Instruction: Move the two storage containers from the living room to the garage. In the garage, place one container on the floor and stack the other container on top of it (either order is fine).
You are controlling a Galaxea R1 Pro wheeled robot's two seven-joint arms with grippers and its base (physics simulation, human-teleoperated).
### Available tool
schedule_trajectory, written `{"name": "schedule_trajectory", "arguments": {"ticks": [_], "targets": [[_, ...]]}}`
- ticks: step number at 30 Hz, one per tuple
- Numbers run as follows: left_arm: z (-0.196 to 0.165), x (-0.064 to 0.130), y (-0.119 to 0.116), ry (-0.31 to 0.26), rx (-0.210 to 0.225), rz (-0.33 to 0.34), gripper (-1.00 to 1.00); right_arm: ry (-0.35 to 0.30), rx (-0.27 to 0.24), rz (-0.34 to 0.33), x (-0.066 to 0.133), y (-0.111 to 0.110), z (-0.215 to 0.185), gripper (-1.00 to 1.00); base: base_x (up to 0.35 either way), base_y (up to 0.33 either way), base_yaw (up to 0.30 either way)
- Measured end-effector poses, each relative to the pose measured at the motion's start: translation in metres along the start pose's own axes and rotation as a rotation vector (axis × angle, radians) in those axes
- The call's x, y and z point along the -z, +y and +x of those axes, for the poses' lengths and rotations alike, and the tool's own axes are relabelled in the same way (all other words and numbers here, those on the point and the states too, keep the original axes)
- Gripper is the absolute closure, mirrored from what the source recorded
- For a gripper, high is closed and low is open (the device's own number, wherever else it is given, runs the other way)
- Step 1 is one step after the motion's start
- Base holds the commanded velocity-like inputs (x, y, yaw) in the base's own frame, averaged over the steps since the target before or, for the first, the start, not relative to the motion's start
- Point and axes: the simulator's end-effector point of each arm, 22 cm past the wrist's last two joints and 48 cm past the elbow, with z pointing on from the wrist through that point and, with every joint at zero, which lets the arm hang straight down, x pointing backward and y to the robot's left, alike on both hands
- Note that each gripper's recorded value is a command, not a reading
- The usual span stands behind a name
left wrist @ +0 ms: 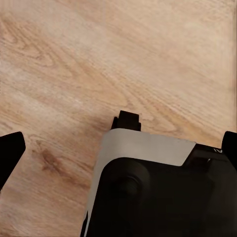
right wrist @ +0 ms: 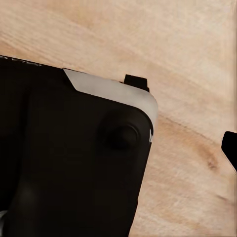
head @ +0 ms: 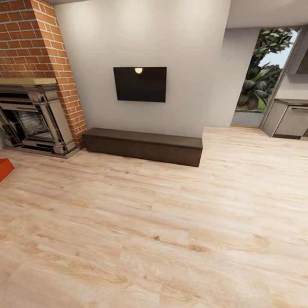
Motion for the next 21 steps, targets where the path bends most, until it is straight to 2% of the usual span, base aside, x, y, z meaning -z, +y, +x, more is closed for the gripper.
{"name": "schedule_trajectory", "arguments": {"ticks": [5, 21], "targets": [[-0.0002, -0.0001, 0.0011, -0.001, 0.0, -0.001, -1.0, -0.001, 0.0, 0.0, 0.0, 0.0002, -0.0004, -1.0, 0.322, 0.0, 0.098], [-0.0003, -0.0001, 0.0013, -0.001, -0.001, -0.002, -1.0, -0.001, 0.001, 0.001, 0.0, -0.0006, -0.0004, -1.0, 0.322, 0.0, 0.266]]}}
